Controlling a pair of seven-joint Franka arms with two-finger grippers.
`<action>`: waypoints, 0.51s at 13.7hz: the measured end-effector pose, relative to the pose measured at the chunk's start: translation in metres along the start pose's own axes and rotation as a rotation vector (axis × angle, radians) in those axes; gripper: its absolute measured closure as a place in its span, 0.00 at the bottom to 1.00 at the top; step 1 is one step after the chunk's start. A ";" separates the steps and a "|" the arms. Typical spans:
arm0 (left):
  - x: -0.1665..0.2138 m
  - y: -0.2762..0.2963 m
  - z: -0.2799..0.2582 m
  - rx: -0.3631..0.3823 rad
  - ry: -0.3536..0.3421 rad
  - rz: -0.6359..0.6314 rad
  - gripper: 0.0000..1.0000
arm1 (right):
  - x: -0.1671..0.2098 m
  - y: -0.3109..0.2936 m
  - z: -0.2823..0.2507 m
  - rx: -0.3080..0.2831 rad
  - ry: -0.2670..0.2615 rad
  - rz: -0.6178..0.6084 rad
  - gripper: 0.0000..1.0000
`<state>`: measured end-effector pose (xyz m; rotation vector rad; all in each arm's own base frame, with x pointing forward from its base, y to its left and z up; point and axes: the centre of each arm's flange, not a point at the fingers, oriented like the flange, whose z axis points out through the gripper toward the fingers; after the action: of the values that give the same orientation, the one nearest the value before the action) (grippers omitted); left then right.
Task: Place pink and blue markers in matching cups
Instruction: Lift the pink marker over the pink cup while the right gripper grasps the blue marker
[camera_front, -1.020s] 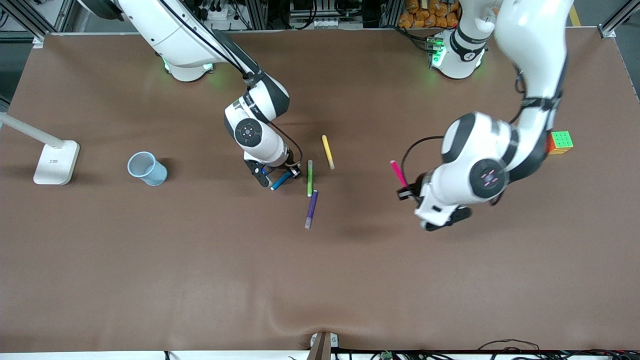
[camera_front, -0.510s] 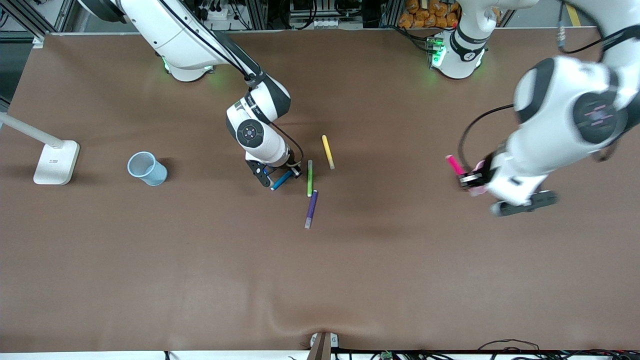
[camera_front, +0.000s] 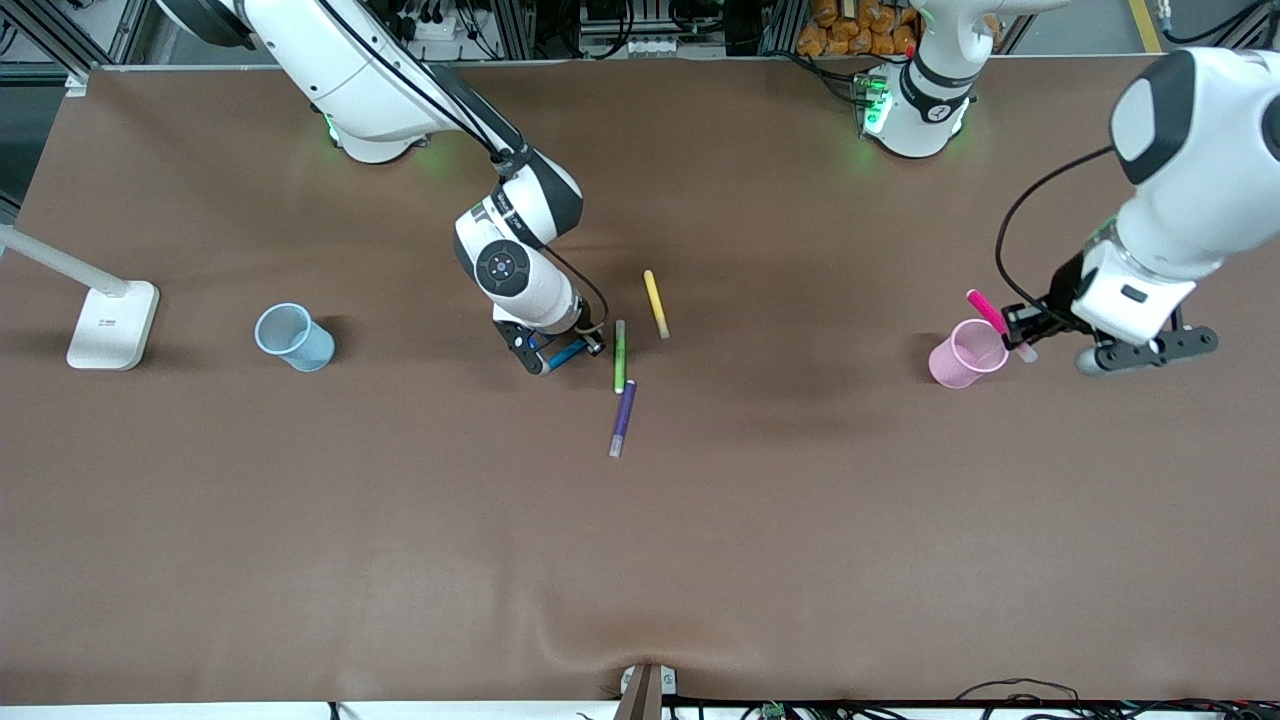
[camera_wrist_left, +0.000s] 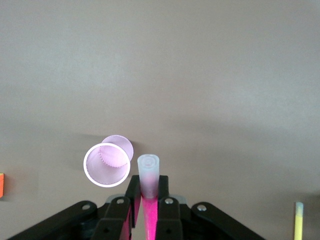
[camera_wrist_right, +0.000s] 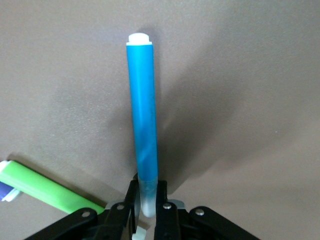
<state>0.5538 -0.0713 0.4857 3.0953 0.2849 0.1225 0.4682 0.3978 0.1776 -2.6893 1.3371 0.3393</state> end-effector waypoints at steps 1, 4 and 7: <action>-0.010 -0.002 0.006 0.008 0.016 0.007 0.82 | 0.000 -0.002 -0.005 -0.023 -0.003 0.001 0.84; -0.032 -0.011 0.024 0.045 0.068 0.037 0.82 | 0.009 -0.019 -0.053 -0.128 -0.018 0.023 0.84; -0.051 -0.017 0.044 0.056 0.097 0.054 0.82 | 0.034 -0.024 -0.116 -0.218 -0.033 0.054 0.84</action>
<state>0.5047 -0.0649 0.4378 3.1585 0.2117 0.2721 0.5239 0.3627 0.2815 -2.8095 1.4425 0.5627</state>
